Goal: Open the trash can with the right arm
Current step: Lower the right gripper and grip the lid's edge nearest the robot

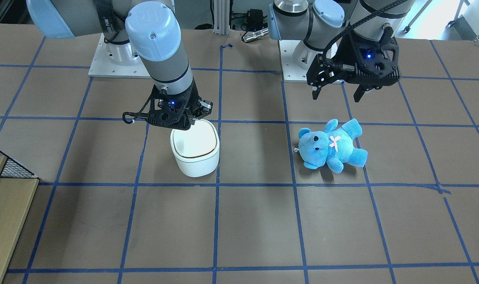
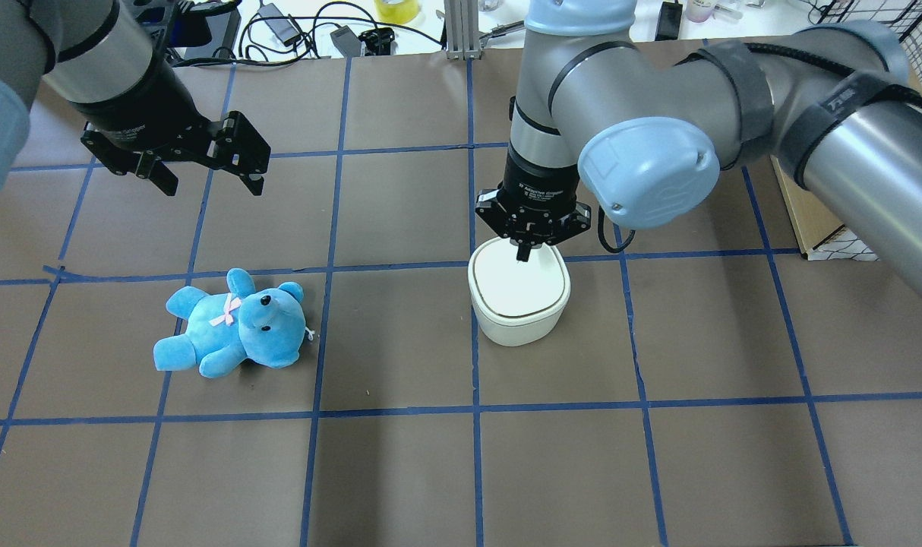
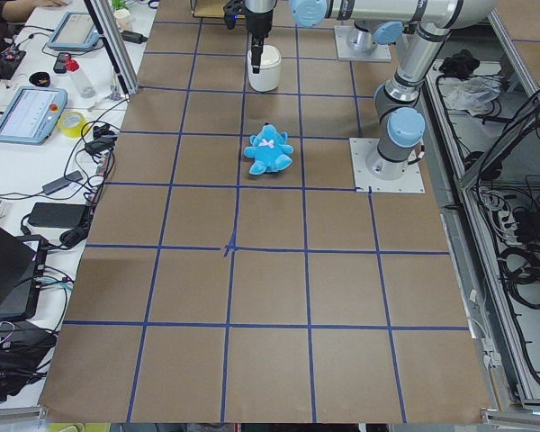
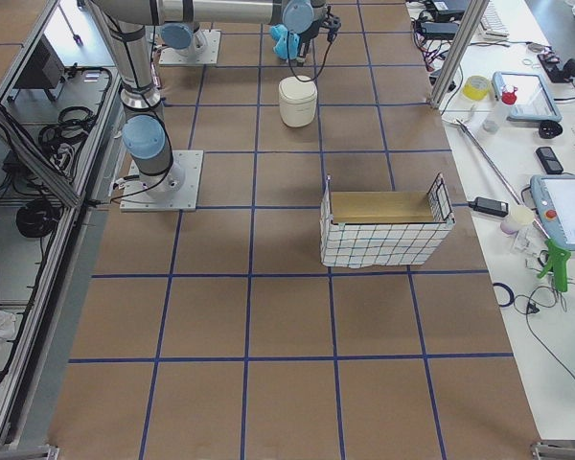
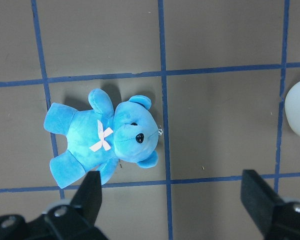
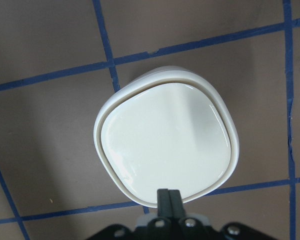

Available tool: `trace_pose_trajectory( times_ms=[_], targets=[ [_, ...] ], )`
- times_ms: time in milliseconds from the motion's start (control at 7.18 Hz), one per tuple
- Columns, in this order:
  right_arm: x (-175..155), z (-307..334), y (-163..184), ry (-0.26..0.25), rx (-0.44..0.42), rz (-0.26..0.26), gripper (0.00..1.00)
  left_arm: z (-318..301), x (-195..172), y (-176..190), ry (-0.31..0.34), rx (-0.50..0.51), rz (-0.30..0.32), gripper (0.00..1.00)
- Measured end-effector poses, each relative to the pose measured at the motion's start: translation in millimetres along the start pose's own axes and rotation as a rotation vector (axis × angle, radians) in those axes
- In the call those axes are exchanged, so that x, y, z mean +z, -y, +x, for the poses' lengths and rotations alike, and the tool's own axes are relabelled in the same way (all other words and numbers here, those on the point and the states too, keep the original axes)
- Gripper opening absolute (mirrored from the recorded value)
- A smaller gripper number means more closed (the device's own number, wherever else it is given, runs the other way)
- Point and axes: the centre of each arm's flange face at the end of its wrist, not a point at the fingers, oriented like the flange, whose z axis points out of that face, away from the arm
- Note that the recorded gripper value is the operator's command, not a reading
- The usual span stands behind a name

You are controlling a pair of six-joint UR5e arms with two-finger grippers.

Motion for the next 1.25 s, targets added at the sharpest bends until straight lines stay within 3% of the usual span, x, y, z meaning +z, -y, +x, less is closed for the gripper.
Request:
trace_pose_trajectory(
  times_ms=[418,1253],
  targets=[
    [31.7,9.3,-3.7,-0.016,-0.005,-0.030,0.00,0.0,0.0,0.0,0.000,0.000,0.000,1.00],
    [60.4,17.5,4.5,-0.018,0.012,0.012,0.00,0.0,0.0,0.0,0.000,0.000,0.000,1.00]
  ],
)
